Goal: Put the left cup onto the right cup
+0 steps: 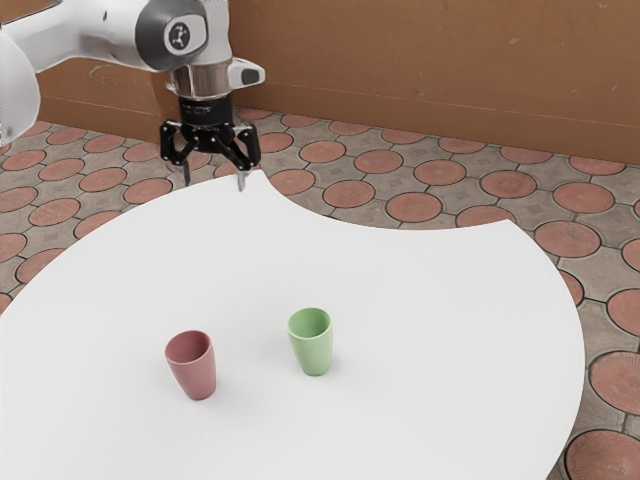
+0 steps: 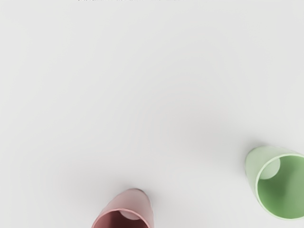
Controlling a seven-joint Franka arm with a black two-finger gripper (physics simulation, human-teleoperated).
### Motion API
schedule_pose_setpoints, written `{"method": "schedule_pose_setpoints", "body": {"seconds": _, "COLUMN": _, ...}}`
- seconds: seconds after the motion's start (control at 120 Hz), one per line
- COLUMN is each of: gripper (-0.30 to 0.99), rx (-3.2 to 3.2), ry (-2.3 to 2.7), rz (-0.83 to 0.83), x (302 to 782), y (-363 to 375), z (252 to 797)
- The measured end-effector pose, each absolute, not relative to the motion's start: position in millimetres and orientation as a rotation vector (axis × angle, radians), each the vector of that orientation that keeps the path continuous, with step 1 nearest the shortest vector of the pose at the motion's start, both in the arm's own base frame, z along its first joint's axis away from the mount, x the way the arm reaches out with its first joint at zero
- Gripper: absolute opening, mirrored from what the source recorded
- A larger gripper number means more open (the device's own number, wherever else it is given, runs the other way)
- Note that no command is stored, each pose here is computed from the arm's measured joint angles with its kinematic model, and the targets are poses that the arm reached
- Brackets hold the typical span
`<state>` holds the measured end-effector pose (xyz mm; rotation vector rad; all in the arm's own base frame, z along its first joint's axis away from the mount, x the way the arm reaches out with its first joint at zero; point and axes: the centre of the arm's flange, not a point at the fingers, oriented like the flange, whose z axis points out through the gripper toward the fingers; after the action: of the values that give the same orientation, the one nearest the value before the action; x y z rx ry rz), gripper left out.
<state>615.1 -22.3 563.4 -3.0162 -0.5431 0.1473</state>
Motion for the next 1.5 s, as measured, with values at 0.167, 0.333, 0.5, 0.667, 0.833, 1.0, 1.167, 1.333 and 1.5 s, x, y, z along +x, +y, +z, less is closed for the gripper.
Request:
{"method": "schedule_pose_setpoints", "body": {"seconds": 0.167, "gripper": 0.69, "rx": -3.010, "ry": -0.589, "rz": 0.137, "x": 622, "y": -23, "z": 547}}
{"method": "schedule_pose_setpoints", "body": {"seconds": 0.333, "gripper": 0.69, "rx": -3.018, "ry": -0.631, "rz": 0.136, "x": 620, "y": -24, "z": 530}}
{"method": "schedule_pose_setpoints", "body": {"seconds": 0.5, "gripper": 0.69, "rx": -3.024, "ry": -0.660, "rz": 0.114, "x": 614, "y": -24, "z": 518}}
{"method": "schedule_pose_setpoints", "body": {"seconds": 0.667, "gripper": 0.69, "rx": -3.025, "ry": -0.684, "rz": 0.097, "x": 610, "y": -25, "z": 505}}
{"method": "schedule_pose_setpoints", "body": {"seconds": 0.833, "gripper": 0.69, "rx": -3.029, "ry": -0.709, "rz": 0.100, "x": 605, "y": -26, "z": 487}}
{"method": "schedule_pose_setpoints", "body": {"seconds": 1.0, "gripper": 0.69, "rx": -3.032, "ry": -0.764, "rz": 0.104, "x": 604, "y": -23, "z": 474}}
{"method": "schedule_pose_setpoints", "body": {"seconds": 1.167, "gripper": 0.69, "rx": -3.020, "ry": -0.813, "rz": 0.115, "x": 601, "y": -18, "z": 459}}
{"method": "schedule_pose_setpoints", "body": {"seconds": 1.333, "gripper": 0.69, "rx": -3.016, "ry": -0.847, "rz": 0.099, "x": 592, "y": -15, "z": 452}}
{"method": "schedule_pose_setpoints", "body": {"seconds": 1.5, "gripper": 0.69, "rx": -3.013, "ry": -0.874, "rz": 0.088, "x": 580, "y": -13, "z": 444}}
